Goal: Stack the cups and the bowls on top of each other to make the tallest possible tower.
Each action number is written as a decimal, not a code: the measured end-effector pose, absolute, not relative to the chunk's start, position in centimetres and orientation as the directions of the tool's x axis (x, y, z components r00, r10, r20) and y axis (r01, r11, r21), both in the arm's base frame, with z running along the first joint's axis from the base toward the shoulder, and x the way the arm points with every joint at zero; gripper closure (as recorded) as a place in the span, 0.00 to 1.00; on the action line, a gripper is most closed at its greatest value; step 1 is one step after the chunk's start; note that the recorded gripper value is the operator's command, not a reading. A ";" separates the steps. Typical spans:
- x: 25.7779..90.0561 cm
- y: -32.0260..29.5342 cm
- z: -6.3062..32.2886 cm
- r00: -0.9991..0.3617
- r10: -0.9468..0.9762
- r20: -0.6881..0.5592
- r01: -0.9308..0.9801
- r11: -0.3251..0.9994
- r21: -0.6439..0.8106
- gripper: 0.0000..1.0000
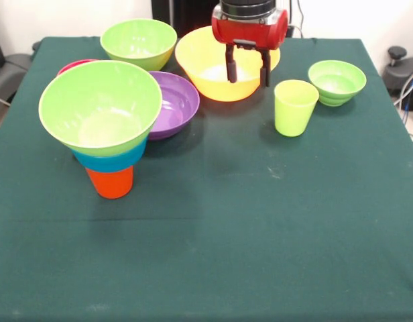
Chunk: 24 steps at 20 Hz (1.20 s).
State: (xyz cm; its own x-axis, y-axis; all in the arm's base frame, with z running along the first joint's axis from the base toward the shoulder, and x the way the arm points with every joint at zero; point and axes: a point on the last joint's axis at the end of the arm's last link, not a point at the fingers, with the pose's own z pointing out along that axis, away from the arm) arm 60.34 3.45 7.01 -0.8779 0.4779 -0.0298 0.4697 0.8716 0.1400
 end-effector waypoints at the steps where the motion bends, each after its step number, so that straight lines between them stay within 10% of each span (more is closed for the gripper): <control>1: 60.4 3.4 6.8 -0.877 0.479 -0.035 0.470 0.871 0.143 0.00; 24: 58.1 4.1 7.2 -0.882 0.469 -0.045 0.460 0.879 0.128 0.00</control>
